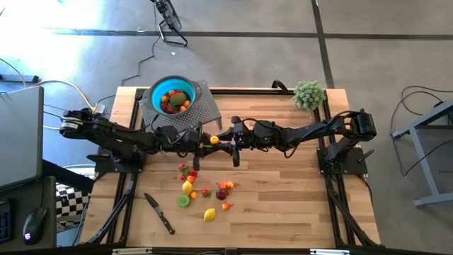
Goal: Pick & Place Fruit
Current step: Put the orange pear into the blue strainer bowl on the shelf
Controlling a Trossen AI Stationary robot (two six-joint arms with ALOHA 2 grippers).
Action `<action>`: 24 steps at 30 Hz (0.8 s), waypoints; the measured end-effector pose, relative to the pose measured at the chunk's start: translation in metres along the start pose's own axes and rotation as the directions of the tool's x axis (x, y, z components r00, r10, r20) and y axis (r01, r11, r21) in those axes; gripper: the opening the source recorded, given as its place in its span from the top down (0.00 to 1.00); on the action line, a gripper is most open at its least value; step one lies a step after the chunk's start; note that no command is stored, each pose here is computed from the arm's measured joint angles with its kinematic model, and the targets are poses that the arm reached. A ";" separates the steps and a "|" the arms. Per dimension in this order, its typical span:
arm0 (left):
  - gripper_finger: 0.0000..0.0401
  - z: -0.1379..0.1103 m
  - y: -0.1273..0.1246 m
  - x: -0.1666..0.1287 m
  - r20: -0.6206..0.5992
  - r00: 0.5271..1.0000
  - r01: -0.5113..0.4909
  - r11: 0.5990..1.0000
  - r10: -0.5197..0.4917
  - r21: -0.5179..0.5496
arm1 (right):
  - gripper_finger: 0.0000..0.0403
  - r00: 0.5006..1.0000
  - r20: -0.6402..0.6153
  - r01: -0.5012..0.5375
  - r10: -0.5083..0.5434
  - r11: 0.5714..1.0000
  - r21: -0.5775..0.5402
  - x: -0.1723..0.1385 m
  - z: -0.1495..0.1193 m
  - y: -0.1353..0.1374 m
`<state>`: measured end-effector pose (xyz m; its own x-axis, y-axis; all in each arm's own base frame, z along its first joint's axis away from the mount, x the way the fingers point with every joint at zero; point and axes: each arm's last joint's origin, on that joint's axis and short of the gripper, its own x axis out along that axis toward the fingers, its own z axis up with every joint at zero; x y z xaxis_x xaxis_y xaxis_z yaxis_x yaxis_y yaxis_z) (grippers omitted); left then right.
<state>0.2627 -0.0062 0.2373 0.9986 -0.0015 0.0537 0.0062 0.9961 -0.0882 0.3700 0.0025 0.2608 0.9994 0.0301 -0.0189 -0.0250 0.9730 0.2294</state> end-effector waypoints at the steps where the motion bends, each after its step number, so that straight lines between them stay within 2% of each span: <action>1: 0.80 0.000 0.000 0.000 0.002 1.000 0.000 1.000 0.000 0.000 | 0.69 1.000 0.000 0.000 0.000 1.000 0.000 0.000 0.000 0.000; 24: 0.81 0.004 0.000 -0.001 0.028 1.000 0.002 1.000 -0.002 0.003 | 0.70 1.000 -0.002 0.000 0.000 1.000 0.000 0.000 0.000 0.000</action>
<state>0.2614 -0.0061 0.2409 0.9967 -0.0011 0.0817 0.0080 0.9963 -0.0850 0.3700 0.0025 0.2606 0.9993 0.0305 -0.0204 -0.0250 0.9730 0.2294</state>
